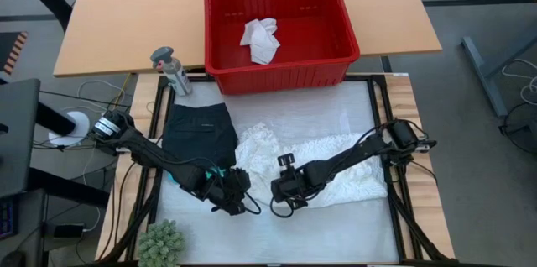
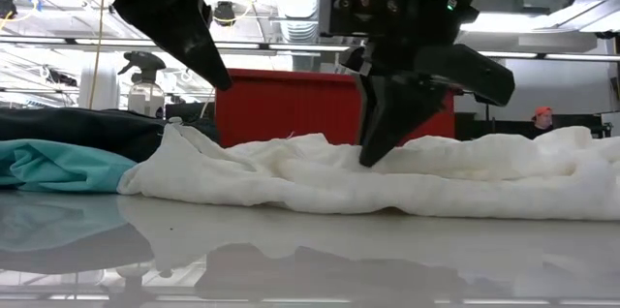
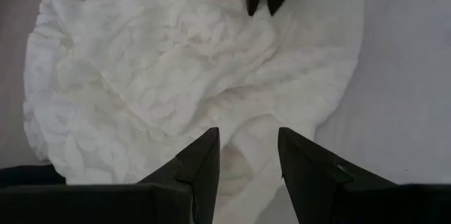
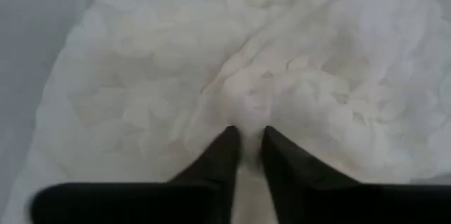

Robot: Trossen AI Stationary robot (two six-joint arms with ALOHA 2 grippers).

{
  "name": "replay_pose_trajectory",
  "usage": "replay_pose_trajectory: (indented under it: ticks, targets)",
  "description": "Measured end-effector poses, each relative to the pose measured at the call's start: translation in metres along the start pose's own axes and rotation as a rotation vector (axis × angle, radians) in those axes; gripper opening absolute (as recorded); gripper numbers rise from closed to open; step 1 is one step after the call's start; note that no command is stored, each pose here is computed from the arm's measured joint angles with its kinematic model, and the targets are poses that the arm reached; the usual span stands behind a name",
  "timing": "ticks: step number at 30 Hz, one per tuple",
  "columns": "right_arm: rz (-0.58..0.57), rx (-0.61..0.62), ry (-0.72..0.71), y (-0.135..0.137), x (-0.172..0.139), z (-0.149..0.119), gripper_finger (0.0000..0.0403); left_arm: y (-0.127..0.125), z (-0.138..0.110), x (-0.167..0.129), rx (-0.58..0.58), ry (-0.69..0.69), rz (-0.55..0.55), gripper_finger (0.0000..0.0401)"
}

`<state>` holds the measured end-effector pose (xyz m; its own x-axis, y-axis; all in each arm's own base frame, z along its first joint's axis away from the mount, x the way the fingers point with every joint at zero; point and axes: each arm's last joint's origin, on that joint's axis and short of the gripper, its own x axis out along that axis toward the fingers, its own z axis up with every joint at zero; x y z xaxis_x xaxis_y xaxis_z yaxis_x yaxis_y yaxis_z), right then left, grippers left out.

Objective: Fold laundry
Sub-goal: Fold the white dress

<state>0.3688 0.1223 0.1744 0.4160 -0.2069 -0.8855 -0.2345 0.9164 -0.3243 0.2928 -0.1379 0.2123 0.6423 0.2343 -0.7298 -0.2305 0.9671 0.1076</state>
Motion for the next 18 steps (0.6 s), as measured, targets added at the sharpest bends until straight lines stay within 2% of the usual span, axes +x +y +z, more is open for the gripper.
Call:
replay_pose_trajectory:
  ticks: [2, 3, 7, 10, 14, 18]
  targets:
    - [0.002, -0.001, 0.016, -0.002, -0.004, 0.002, 0.0024, 0.0, 0.0, 0.0, -0.001, 0.0, 0.0, 0.0133]
    - [0.001, 0.0, 0.019, -0.004, -0.007, 0.004, 0.0017, 0.0, 0.0, 0.0, -0.005, 0.0, 0.0, 0.0133]
    - [-0.017, 0.037, 0.014, -0.019, -0.031, 0.021, 0.0019, 0.001, -0.001, 0.0, -0.013, 0.001, 0.018, 0.0133]
    - [-0.114, 0.093, 0.04, -0.039, -0.053, 0.03, 0.0017, 0.002, -0.001, 0.0, -0.016, -0.002, 0.037, 0.0133]
    - [-0.195, 0.264, 0.057, -0.073, -0.068, 0.035, 0.0017, 0.002, -0.001, 0.0, -0.032, -0.006, 0.043, 0.0133]
    - [-0.21, 0.453, 0.14, -0.103, -0.062, 0.023, 0.0019, 0.002, -0.001, 0.0, -0.06, -0.007, 0.047, 0.0133]
